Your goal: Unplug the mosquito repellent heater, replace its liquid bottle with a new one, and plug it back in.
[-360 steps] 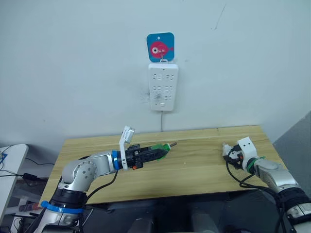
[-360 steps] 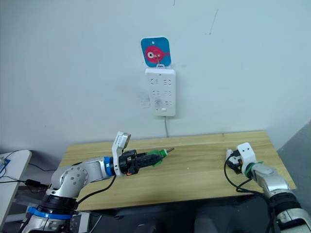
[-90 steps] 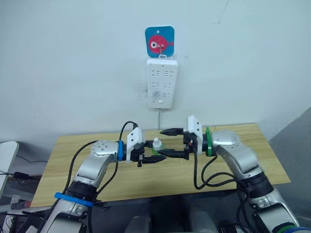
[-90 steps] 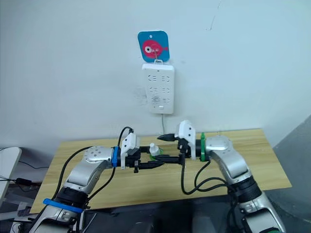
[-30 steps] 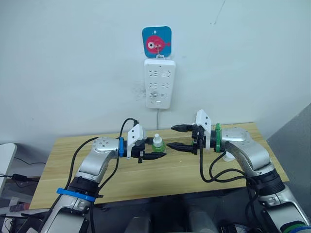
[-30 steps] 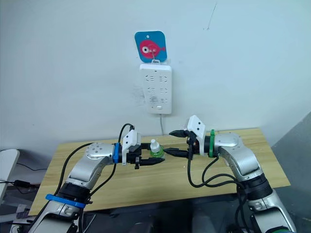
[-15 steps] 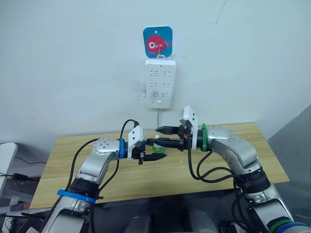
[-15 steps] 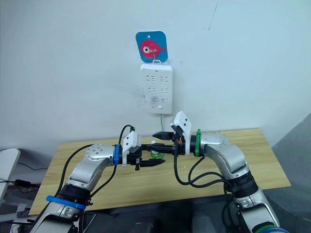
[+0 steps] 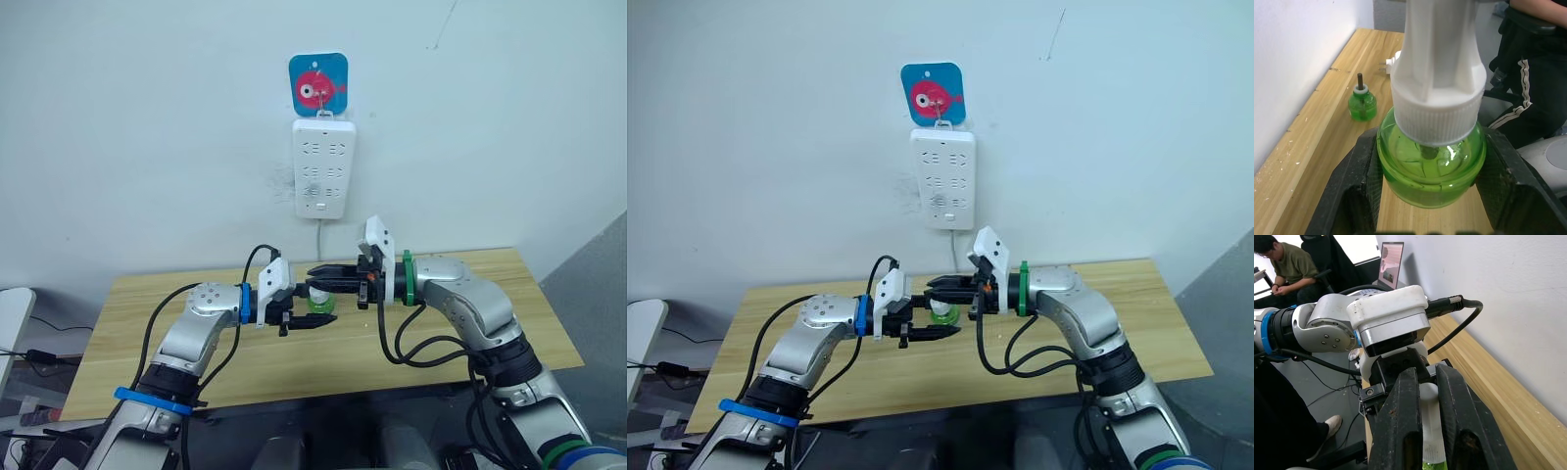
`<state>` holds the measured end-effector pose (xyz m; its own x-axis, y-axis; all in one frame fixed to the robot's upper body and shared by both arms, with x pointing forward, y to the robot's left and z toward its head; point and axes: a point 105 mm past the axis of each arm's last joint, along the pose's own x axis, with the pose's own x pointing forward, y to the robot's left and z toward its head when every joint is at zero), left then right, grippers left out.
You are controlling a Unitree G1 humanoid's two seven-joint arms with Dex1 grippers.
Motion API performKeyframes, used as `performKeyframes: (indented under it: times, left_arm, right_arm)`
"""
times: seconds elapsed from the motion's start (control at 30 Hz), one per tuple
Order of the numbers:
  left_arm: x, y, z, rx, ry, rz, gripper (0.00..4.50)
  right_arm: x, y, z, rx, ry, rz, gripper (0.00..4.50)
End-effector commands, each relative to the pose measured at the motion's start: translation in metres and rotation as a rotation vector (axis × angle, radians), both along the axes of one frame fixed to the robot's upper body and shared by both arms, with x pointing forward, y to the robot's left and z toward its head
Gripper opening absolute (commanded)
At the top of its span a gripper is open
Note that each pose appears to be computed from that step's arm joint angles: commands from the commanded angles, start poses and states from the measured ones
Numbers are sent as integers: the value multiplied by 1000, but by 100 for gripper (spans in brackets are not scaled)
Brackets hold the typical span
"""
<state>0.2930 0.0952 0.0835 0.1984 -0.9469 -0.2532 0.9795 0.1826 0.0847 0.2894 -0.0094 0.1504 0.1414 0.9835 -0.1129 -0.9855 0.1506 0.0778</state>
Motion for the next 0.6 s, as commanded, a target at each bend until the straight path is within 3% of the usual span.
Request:
performKeyframes:
  times: [0.03, 0.17, 0.3, 0.4, 0.5, 0.6]
  left_arm:
    - [1, 2, 2, -4, -27, 22, 225]
    - [1, 11, -8, 0, -6, 71, 225]
    - [4, 21, -17, -7, -6, 155, 225]
    - [12, 31, -22, -16, -35, 253, 225]
    - [18, 35, -15, -75, -62, 367, 225]
    - [16, 37, -9, -101, -71, 423, 225]
  right_arm:
    - [-2, -2, 39, 98, -70, 4, 13]
    - [12, -15, 65, 195, -82, -111, 13]
    - [34, -30, 62, 205, -132, -298, 13]
    - [51, -39, 35, 140, -224, -459, 13]
    - [65, -47, -9, 87, -262, -599, 13]
    - [73, -51, -37, 71, -274, -687, 13]
